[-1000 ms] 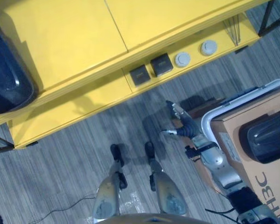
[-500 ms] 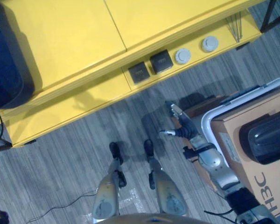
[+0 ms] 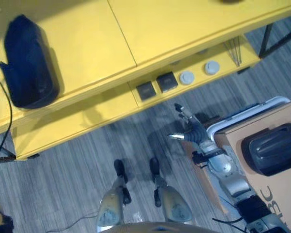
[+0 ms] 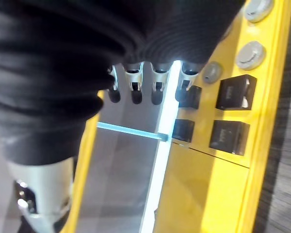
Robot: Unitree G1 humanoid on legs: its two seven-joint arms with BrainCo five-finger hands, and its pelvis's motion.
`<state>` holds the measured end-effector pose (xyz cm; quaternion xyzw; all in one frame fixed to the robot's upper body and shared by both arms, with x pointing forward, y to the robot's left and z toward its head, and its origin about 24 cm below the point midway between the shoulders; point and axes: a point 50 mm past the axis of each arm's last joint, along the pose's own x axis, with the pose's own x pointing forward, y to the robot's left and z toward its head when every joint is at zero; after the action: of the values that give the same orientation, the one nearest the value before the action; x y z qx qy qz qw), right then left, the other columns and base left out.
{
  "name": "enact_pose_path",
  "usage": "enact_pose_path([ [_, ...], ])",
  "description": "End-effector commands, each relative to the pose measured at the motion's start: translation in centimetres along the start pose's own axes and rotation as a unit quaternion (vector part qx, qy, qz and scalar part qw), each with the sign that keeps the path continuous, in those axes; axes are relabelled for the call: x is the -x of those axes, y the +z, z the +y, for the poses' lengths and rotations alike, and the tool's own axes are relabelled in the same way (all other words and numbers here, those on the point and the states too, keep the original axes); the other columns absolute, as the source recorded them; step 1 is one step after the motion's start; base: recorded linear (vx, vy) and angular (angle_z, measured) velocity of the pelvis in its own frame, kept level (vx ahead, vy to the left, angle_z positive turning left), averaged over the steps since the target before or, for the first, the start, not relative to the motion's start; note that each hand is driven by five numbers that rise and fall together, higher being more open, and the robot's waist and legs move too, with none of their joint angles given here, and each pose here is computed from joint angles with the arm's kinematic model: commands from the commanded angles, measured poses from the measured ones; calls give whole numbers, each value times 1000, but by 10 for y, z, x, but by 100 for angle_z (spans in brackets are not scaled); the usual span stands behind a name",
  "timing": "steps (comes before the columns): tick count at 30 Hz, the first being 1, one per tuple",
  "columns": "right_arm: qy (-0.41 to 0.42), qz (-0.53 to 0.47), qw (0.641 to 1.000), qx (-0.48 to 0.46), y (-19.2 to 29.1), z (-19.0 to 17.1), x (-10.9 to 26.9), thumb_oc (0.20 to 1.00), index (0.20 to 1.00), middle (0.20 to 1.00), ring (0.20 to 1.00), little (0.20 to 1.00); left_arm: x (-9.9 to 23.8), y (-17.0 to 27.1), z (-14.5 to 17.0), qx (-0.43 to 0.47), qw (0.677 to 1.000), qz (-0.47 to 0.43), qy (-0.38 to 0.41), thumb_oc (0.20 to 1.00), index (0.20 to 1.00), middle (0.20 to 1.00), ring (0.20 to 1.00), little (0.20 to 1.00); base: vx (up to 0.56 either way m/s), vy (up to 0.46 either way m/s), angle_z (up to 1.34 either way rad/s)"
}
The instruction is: Move parts from the plastic box to the shelf.
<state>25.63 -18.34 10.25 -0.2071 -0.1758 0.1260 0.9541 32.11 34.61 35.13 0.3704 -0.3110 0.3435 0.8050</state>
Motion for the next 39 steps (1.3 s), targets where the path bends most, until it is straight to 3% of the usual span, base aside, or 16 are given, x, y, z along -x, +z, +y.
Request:
enact_pose_path([
  [1, -16, -57, 998, 0, 20, -4, 12, 1000, 1000, 1000, 1000, 1000, 19, 5, -13, 53, 997, -42, 30, 1000, 1000, 1000, 1000, 1000, 17, -9, 8],
  [4, -20, -83, 996, 10, 31, -9, 6, 1000, 1000, 1000, 1000, 1000, 37, 11, -21, 77, 994, -69, 19, 1000, 1000, 1000, 1000, 1000, 21, -15, 6],
  [8, -11, -88, 996, 8, 34, -11, -6, 1000, 1000, 1000, 1000, 1000, 105, 17, -37, 165, 981, -104, -19, 1000, 1000, 1000, 1000, 1000, 41, -34, 14],
  [15, 1, -25, 999, -31, 7, -1, -24, 1000, 1000, 1000, 1000, 1000, 173, 19, -64, 271, 959, -50, -61, 1000, 1000, 1000, 1000, 1000, 49, -41, 41],
  [16, -2, -21, 999, -37, 5, -1, -25, 821, 821, 821, 821, 821, 185, 18, -67, 284, 956, -36, -70, 1000, 1000, 1000, 1000, 1000, 13, -29, 46],
  [17, 2, -16, 999, -51, 3, 4, -28, 200, 200, 200, 200, 200, 208, 13, -71, 290, 952, -3, -93, 1000, 1000, 1000, 1000, 1000, -10, -42, 39],
  [21, 8, -13, 996, -83, 3, 15, -34, 200, 200, 200, 200, 200, 239, -2, -69, 282, 950, 48, -125, 1000, 1000, 1000, 1000, 1000, 18, -30, 27],
  [22, 18, -6, 996, -92, 0, 22, -36, 200, 200, 200, 200, 200, 259, -14, -73, 299, 938, 107, -137, 1000, 1000, 1000, 1000, 1000, -12, -24, 31],
  [25, 30, -13, 995, -95, 4, 26, -40, 200, 200, 200, 200, 200, 282, -30, -75, 296, 926, 165, -166, 1000, 1000, 1000, 1000, 1000, -27, -33, 24],
  [31, 70, -45, 990, -113, 19, 37, -50, 200, 200, 200, 200, 200, 286, -38, -75, 237, 933, 151, -226, 1000, 1000, 1000, 1000, 1000, -37, -4, 19],
  [39, 111, -89, 978, -152, 44, 62, -74, 200, 200, 200, 200, 200, 291, -33, -88, 276, 918, 164, -233, 1000, 1000, 1000, 1000, 1000, -16, 22, 12],
])
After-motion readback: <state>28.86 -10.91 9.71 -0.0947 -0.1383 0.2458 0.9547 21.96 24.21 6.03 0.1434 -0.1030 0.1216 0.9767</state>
